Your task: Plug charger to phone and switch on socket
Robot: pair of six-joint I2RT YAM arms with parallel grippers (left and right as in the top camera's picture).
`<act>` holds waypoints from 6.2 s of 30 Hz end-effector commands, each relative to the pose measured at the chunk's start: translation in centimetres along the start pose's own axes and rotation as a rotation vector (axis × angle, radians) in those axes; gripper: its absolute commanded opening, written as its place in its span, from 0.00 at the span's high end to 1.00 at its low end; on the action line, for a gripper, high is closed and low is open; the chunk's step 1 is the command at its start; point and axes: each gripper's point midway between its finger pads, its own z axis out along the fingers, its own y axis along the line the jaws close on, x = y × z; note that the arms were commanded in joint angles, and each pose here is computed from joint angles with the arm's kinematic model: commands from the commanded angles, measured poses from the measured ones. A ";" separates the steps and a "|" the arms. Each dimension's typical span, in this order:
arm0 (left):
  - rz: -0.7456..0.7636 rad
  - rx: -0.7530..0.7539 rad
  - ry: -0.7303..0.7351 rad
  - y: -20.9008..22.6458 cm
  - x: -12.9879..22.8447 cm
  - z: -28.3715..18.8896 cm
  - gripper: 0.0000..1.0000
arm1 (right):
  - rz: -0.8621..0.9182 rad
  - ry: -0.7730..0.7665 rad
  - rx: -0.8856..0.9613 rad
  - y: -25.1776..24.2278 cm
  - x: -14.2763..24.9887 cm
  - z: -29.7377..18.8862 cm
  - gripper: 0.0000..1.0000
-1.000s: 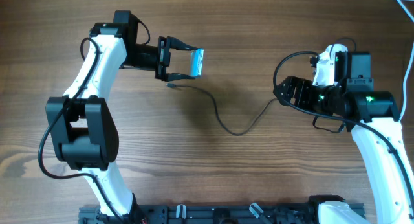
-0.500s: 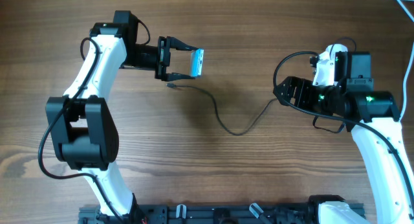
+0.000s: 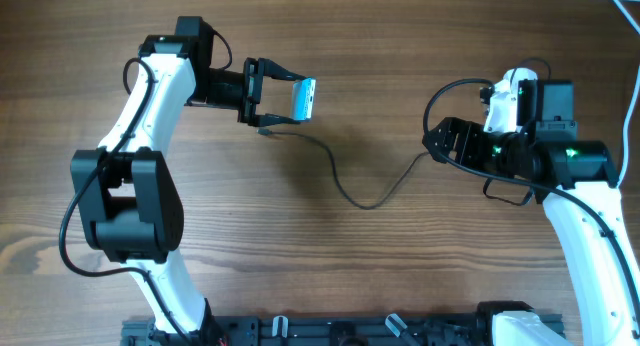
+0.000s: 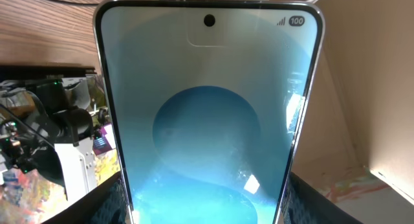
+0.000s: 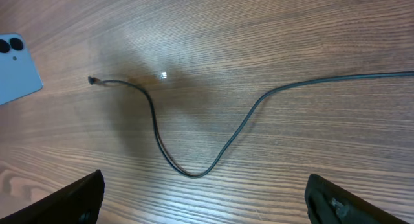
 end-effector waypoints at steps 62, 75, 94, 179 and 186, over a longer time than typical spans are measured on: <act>0.148 -0.170 -0.323 0.9 -2.7 3.3 0.96 | 0.001 -0.049 -0.343 19.1 0.1 13.5 0.89; 0.148 -0.170 -0.323 0.9 -2.7 3.3 0.43 | 0.029 -0.036 -0.357 19.3 0.2 13.4 0.95; 0.582 -0.055 -0.236 -2.0 -2.7 -0.7 0.00 | 0.169 -0.061 -0.470 17.2 -4.3 8.7 0.96; 0.855 0.341 -0.211 -7.3 -2.2 -13.0 0.96 | 0.290 0.047 -0.572 17.7 -4.5 12.1 0.22; 0.856 0.438 -0.151 -7.1 -1.0 -16.1 0.96 | 0.023 0.093 -0.465 13.4 -2.4 12.9 0.22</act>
